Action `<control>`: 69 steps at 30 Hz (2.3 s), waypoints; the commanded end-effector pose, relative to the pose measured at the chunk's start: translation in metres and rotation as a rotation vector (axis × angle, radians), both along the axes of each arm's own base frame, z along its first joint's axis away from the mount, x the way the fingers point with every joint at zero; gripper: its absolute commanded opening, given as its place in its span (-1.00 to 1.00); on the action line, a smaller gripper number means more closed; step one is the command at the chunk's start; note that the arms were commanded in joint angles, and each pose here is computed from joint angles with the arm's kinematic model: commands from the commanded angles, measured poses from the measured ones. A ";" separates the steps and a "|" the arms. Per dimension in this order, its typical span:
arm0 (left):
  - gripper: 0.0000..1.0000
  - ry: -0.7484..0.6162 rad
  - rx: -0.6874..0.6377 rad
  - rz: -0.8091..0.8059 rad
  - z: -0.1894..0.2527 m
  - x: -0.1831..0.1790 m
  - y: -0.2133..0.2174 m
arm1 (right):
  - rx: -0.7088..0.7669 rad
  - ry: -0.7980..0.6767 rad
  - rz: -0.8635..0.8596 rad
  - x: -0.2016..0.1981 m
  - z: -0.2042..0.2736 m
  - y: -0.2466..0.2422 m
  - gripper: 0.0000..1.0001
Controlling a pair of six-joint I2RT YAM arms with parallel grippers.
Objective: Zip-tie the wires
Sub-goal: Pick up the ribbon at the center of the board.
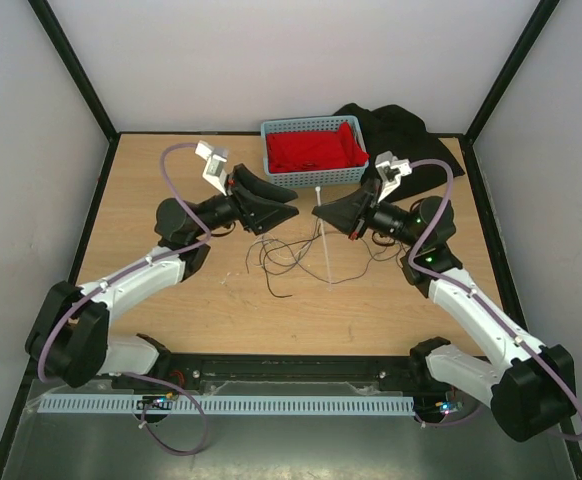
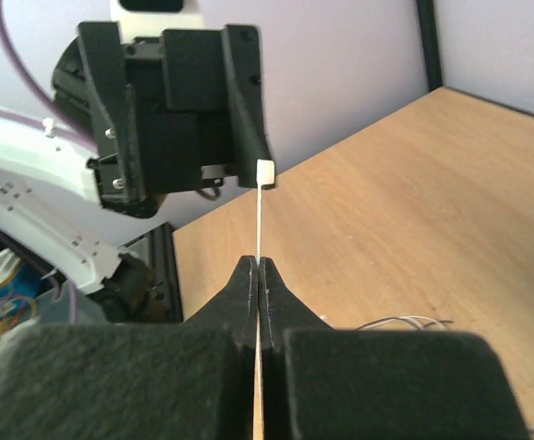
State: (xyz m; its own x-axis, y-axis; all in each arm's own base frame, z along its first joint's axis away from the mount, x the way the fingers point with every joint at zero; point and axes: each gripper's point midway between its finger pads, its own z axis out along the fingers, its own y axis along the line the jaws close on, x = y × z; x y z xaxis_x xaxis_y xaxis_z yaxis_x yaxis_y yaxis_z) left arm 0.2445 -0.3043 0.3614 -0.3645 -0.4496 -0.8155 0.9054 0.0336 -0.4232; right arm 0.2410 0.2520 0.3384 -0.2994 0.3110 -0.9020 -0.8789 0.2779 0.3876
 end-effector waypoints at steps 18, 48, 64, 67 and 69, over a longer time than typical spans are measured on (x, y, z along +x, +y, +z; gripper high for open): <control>-0.60 -0.065 -0.029 -0.011 0.011 -0.004 -0.026 | 0.025 -0.034 0.152 -0.032 -0.001 0.032 -1.00; -0.36 -0.025 0.001 -0.021 -0.007 -0.003 -0.030 | -0.051 -0.001 0.079 -0.027 -0.019 0.025 -1.00; -0.91 0.000 0.025 -0.024 -0.023 0.002 -0.037 | -0.029 -0.003 0.045 -0.023 -0.015 0.023 -1.00; -1.00 -0.001 0.022 -0.012 -0.020 0.007 -0.034 | -0.045 -0.011 0.033 -0.022 -0.020 0.021 -0.84; -1.00 0.010 0.024 0.010 -0.019 0.019 -0.029 | -0.073 -0.019 -0.006 -0.018 -0.024 0.018 -0.68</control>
